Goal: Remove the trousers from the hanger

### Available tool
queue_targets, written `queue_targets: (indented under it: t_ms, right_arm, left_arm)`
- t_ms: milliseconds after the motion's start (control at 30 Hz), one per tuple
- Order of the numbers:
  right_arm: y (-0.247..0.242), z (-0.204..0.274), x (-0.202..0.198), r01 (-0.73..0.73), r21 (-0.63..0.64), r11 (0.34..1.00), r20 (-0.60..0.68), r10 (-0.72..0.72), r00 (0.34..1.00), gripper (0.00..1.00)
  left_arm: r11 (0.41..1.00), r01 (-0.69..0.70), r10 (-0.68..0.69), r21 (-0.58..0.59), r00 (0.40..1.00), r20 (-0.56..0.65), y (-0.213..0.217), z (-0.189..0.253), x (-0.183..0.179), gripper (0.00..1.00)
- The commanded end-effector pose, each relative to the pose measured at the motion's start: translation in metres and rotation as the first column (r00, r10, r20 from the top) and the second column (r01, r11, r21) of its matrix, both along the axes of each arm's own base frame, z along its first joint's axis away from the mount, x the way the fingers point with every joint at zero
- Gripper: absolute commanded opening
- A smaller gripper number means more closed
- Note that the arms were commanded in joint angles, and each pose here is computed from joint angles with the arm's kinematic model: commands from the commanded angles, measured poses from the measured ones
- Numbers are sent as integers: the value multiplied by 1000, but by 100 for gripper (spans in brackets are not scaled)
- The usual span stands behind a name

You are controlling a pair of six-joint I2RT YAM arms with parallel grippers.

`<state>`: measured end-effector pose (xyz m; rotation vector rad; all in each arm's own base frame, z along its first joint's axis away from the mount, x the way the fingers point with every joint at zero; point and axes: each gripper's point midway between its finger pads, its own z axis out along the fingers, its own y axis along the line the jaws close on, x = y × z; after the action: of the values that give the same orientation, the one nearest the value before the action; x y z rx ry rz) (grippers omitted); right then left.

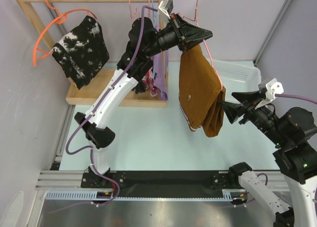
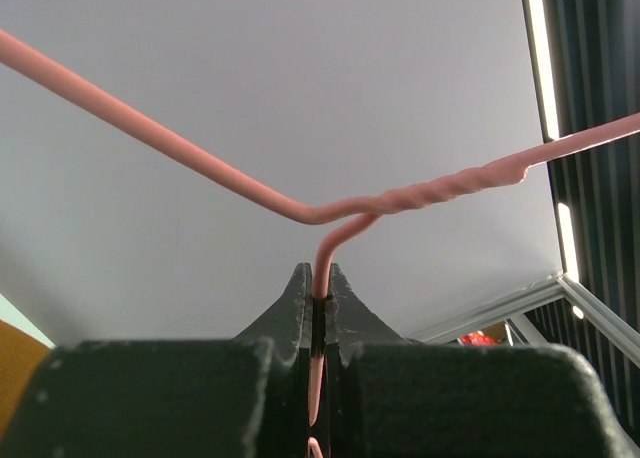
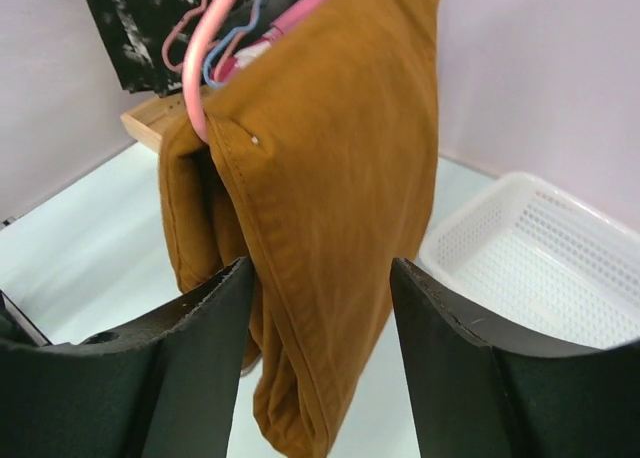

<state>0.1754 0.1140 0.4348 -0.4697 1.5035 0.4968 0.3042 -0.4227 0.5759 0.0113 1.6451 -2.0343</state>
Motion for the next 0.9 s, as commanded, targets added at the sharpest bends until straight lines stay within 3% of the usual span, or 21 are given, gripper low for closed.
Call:
queue_targets:
  t_ms: [0,167,433,867]
  right_arm:
    - [10,29,-1,-59,32,998,113,55,992,62]
    - [12,31,2,-62,48,997,104,57,993,59]
    - [15,26,14,-48,86,995,70,42,997,47]
    - [21,26,21,-64,112,992,58,58,997,49]
  left_arm:
    - [981,29,-6,-193,993,118,37,79,-38,0]
    - [981,29,-6,-194,993,117,38,80,-40,0]
    - [980,29,-8,-197,994,110,38,81,-41,0]
    - [978,32,-11,-205,994,105,37,83,-46,0]
